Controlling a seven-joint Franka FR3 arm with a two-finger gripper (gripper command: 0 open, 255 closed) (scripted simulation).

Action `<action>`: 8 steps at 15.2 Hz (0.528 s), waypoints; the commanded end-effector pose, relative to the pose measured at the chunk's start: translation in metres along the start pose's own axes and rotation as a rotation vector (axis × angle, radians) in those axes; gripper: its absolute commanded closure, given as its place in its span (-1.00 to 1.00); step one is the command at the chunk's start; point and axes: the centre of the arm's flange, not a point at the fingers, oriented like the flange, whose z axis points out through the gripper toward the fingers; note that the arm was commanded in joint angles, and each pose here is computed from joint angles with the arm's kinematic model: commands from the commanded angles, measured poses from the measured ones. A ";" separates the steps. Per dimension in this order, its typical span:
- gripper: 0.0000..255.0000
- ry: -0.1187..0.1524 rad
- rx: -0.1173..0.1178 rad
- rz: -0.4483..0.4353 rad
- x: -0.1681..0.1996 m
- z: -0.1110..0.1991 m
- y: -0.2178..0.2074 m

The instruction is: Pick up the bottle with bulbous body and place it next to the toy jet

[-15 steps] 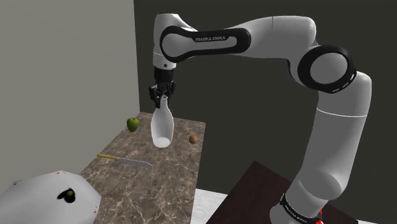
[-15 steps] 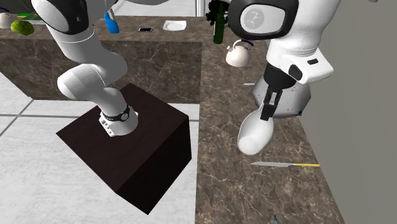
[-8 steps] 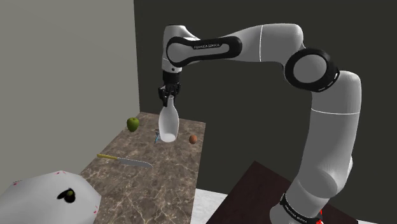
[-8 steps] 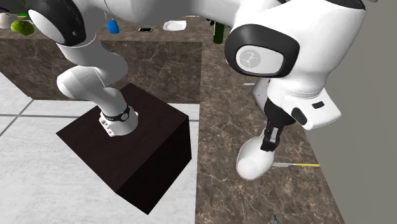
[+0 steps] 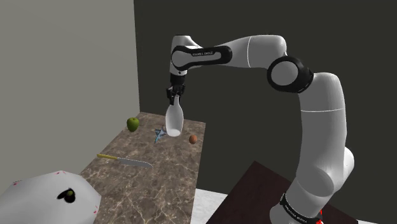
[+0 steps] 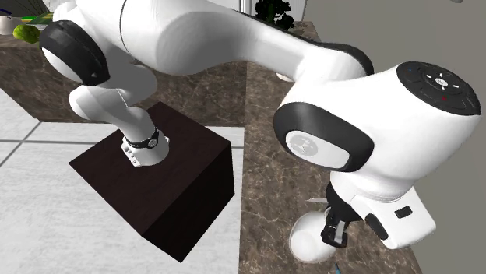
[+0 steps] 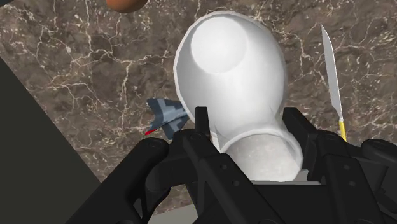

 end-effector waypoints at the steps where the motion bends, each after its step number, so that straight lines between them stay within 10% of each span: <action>1: 1.00 0.001 0.000 -0.001 0.008 0.010 0.021; 8: 1.00 0.001 0.000 -0.001 0.012 0.049 0.037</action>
